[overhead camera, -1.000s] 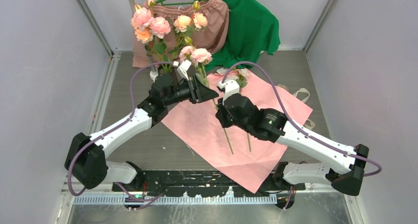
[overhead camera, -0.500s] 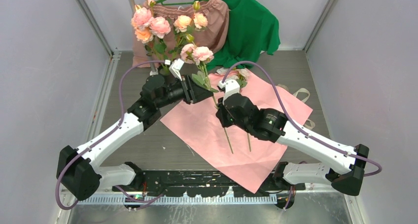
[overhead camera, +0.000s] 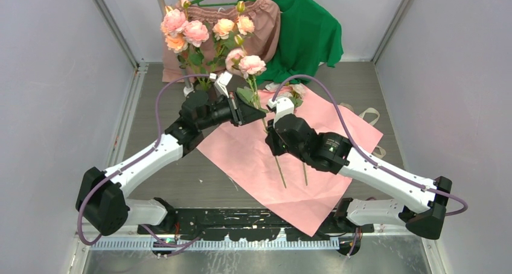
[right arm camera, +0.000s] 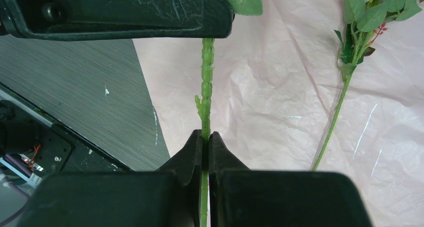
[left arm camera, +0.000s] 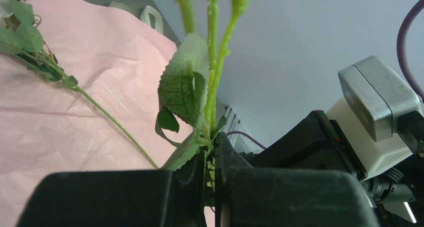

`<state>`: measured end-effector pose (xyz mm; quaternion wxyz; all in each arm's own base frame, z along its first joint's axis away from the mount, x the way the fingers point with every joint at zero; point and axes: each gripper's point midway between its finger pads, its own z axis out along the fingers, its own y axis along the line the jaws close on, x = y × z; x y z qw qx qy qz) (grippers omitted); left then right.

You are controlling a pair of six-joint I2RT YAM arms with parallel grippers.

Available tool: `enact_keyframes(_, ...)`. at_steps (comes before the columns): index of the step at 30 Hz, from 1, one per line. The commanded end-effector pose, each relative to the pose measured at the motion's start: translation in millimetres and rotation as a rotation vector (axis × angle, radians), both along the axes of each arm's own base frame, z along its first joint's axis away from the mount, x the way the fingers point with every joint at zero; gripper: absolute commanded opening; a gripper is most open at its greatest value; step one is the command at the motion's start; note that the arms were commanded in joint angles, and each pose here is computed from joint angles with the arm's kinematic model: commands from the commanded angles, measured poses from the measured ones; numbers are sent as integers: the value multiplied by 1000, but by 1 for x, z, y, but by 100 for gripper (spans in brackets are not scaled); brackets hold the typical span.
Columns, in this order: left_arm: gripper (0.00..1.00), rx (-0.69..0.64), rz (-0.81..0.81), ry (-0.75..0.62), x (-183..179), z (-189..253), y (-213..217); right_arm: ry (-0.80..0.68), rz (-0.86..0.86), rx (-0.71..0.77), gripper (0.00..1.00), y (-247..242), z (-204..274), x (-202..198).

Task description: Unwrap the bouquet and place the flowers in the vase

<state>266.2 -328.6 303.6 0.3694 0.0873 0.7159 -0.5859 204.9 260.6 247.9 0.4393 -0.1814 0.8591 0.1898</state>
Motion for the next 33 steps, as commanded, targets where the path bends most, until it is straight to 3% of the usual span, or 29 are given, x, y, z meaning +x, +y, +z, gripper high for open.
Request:
enact_keyframes(1, 0, -42, 9, -82, 1, 20, 2, -61, 4, 95, 1, 7, 33, 3)
enact_keyframes(6, 0, -5, 32, -108, 0, 20, 8, -66, -4, 91, 2, 6, 32, 5)
enact_keyframes(10, 0, 91, 101, -163, 3, 21, 24, -80, -18, 96, 28, 3, 35, 6)
enact_keyframes(11, 0, 117, 134, -198, 5, 28, 30, -85, -24, 98, 31, 1, 36, 7)
enact_keyframes(20, 0, 342, 386, -362, 28, 68, 88, -161, -102, 103, 31, -25, 49, 11)
enact_keyframes(28, 0, 495, 778, -660, 63, 139, 162, -173, -137, 60, 29, -33, 37, 15)
enact_keyframes(33, 0, 557, 903, -694, 86, 170, 199, -177, -142, 29, 28, -33, 29, 19)
